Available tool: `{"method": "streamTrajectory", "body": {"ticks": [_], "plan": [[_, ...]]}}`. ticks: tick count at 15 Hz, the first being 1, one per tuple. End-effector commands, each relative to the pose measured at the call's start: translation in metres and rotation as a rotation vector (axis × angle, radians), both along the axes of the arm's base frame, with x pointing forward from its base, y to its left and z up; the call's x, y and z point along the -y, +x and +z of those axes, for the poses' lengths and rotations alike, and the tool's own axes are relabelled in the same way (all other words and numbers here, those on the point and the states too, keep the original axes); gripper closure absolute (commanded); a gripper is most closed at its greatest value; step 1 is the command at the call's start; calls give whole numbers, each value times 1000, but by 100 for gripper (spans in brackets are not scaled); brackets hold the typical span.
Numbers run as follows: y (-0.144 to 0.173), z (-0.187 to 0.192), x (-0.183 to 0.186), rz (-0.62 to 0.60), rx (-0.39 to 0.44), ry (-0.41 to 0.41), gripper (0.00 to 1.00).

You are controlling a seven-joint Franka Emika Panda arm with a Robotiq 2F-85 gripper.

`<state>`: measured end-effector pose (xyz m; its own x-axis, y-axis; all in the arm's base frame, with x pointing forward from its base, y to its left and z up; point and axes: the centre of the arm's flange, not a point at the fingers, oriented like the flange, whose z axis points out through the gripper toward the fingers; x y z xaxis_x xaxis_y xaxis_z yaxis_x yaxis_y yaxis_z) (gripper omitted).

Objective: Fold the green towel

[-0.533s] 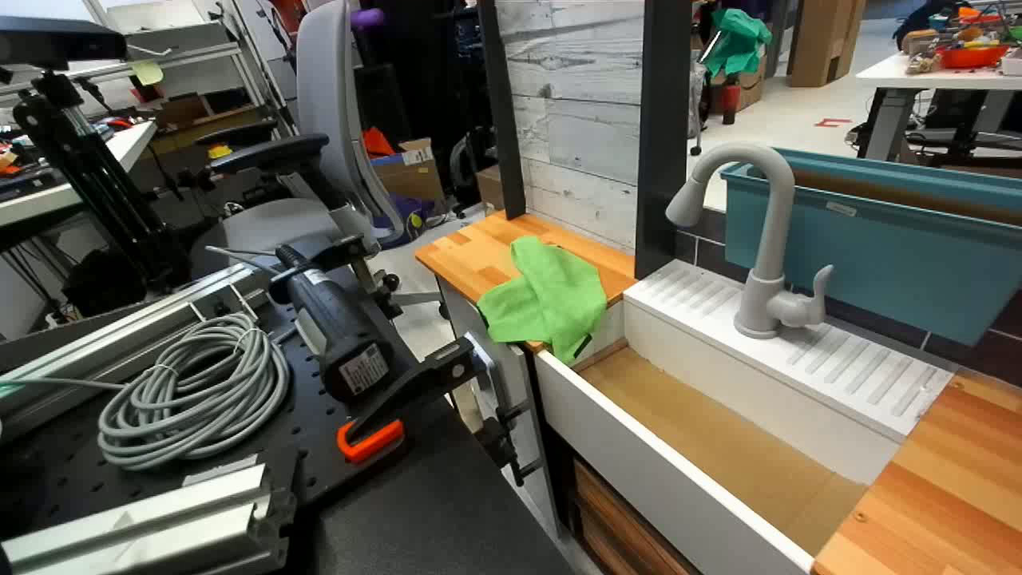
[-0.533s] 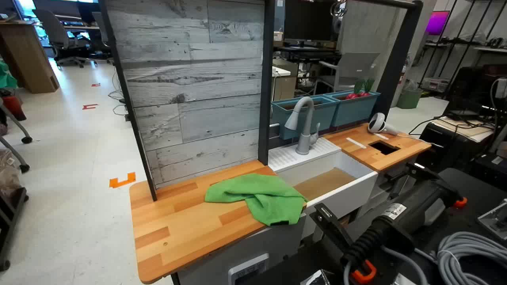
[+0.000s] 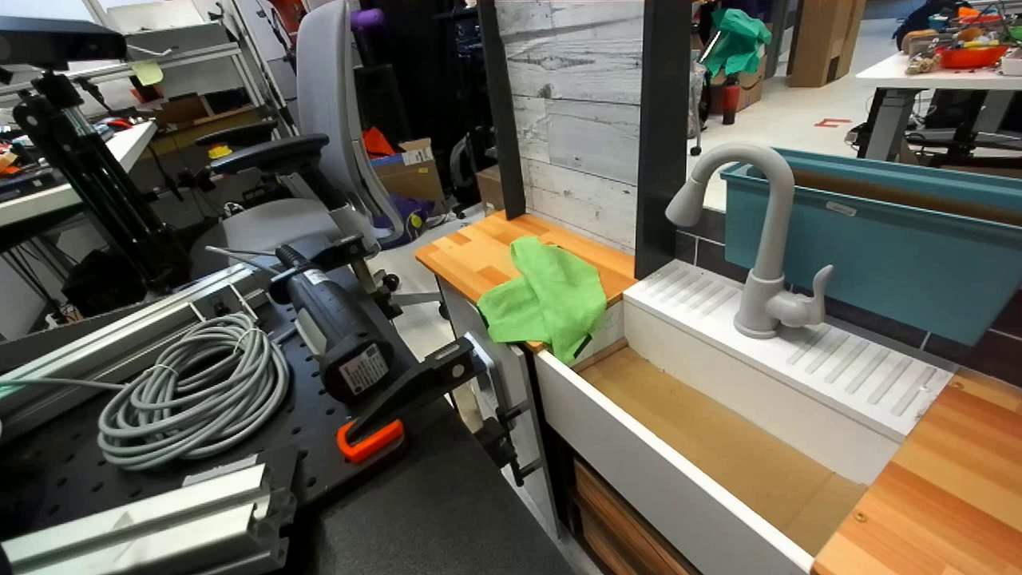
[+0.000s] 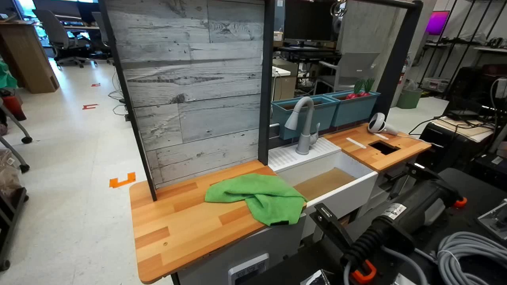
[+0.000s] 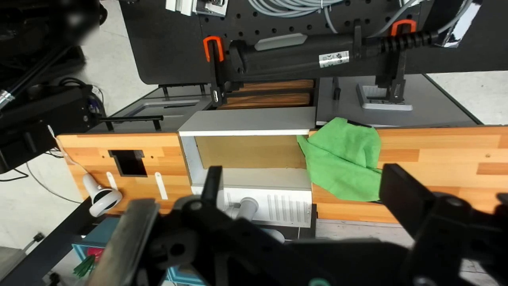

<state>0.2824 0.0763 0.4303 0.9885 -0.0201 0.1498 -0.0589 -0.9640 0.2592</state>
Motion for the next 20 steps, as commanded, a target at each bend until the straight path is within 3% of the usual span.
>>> {"method": "streamTrajectory", "body": {"ticks": [1,5,9,14,18,19,20], "plan": [[0,0,0,0,0,0,0],[1,-2,1,-11,2,-4,0],[25,-17,11,-110,34,-18,0],[76,-45,28,-197,106,-21,0],[126,-76,38,-241,147,23,0],[87,-55,37,-215,134,21,0],[93,-63,39,-221,122,29,0]]}}
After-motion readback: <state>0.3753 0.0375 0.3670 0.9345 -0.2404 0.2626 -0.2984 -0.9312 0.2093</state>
